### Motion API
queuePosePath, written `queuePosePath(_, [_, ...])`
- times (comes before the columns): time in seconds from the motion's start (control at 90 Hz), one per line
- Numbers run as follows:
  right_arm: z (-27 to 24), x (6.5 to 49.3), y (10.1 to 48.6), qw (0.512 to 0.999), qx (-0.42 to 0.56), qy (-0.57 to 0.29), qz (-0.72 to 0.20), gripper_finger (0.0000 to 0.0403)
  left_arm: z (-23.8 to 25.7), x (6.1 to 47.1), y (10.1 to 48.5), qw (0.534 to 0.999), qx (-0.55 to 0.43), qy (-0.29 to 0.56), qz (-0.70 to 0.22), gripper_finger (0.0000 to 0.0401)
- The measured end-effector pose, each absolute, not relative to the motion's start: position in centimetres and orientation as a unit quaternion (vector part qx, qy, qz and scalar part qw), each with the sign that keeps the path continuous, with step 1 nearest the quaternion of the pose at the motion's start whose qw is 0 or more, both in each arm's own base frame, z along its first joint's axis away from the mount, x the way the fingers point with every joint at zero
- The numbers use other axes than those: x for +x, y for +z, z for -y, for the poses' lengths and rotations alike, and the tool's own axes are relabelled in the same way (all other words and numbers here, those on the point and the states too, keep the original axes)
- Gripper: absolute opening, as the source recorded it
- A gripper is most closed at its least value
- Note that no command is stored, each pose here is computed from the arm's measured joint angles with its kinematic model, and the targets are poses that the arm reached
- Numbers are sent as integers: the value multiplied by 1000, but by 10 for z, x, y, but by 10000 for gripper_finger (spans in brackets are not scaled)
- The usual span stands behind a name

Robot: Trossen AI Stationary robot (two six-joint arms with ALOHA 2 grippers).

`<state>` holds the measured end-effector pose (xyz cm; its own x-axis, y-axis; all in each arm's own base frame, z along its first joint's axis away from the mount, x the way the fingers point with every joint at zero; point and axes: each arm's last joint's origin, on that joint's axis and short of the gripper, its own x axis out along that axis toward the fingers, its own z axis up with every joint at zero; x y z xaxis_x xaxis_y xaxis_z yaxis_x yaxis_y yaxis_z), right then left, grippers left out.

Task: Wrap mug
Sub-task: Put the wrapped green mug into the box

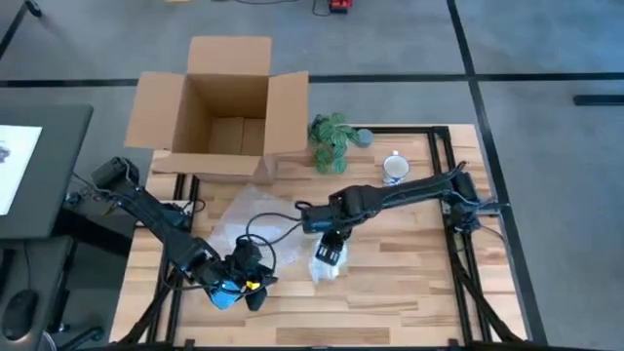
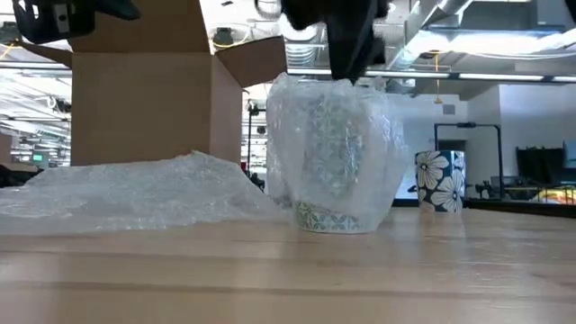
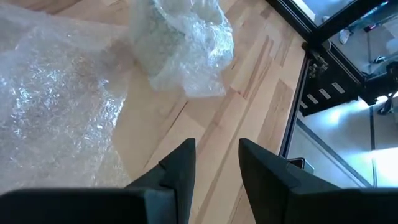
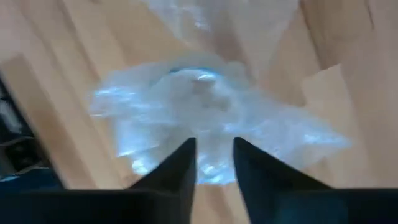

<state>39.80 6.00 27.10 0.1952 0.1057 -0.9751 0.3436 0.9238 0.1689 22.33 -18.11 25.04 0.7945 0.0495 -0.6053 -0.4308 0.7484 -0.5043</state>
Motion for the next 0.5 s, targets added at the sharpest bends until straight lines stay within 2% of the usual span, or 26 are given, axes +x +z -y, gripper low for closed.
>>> queuePosePath(0.144, [-55, 399, 247, 747, 135, -52, -649, 231, 181, 223, 250, 889, -326, 136, -292, 104])
queuePosePath(0.233, [-58, 398, 232, 750, 128, -38, -647, 263, 181, 223, 250, 888, -329, 136, -291, 104])
queuePosePath(0.344, [-61, 397, 218, 753, 132, -27, -644, 264, 181, 223, 250, 887, -330, 137, -291, 104])
queuePosePath(0.5, [-67, 396, 201, 763, 134, -21, -632, 230, 181, 223, 250, 888, -329, 137, -292, 104])
